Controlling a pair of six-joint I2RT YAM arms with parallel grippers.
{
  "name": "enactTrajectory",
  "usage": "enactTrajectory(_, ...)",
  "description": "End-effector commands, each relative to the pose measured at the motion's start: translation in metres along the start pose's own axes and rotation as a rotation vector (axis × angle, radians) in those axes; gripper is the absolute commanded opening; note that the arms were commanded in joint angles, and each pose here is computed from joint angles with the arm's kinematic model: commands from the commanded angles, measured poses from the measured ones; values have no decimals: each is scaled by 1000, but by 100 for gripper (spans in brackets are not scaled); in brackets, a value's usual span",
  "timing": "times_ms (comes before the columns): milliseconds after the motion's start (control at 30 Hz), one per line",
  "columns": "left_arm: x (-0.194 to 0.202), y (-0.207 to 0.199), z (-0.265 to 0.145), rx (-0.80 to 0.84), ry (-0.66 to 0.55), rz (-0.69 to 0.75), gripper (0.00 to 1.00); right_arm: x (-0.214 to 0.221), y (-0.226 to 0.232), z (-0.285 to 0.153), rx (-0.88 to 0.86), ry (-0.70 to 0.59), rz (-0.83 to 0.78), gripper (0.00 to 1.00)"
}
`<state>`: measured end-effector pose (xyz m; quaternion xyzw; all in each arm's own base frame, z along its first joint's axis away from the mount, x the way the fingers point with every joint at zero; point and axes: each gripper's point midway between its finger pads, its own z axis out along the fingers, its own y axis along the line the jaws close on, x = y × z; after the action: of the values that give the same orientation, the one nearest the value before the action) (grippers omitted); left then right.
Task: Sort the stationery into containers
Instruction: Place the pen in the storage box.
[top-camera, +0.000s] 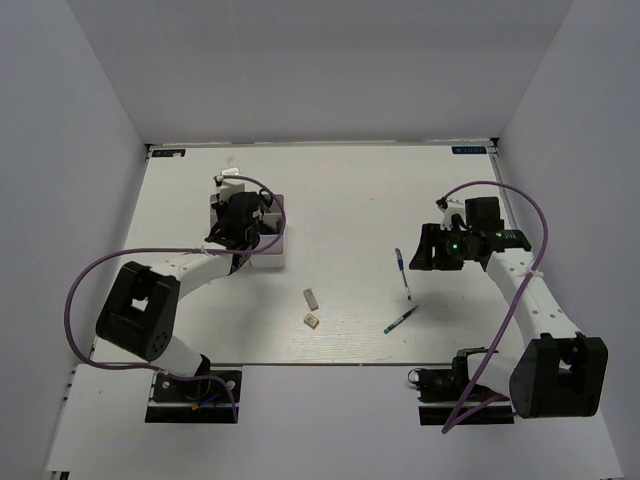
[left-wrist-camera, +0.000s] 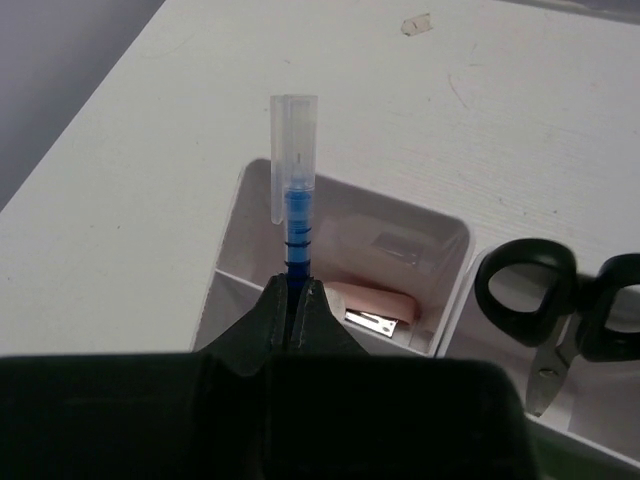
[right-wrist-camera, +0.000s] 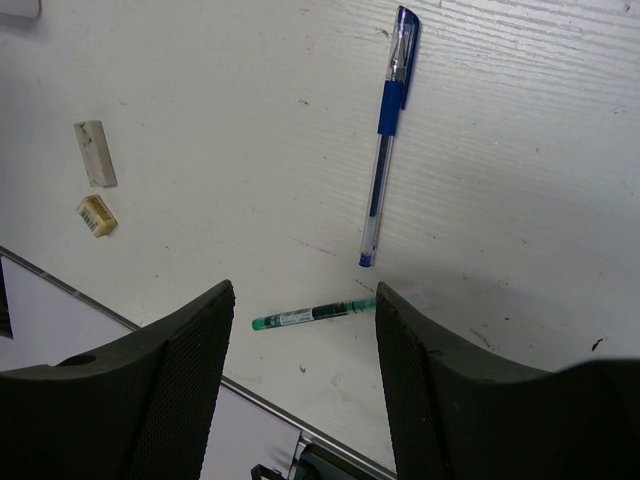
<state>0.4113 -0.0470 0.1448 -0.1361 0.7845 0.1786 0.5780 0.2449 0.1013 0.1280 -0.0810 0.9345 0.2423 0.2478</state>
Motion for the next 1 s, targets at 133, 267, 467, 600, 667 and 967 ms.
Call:
enactTrajectory(133,-1,12,-9,1,-39,-80,0,4,0,3,-22,18,3,62)
enactTrajectory(267,-3,15,-13,6,-36,-97,7,3,-1,4,-21,18,3,63)
enactTrajectory(467,3,19,-22,17,-24,-104,43,3,0,5,-27,20,-2,70)
enactTrajectory(600,-10,20,-32,37,-48,-133,48,5,-3,5,-12,25,-14,70)
enactTrajectory(667,-14,16,-39,56,-54,-122,48,4,-8,6,12,24,-14,70)
enactTrajectory(967,-50,-29,-138,512,154,-106,0,19,-22,20,55,176,-67,13)
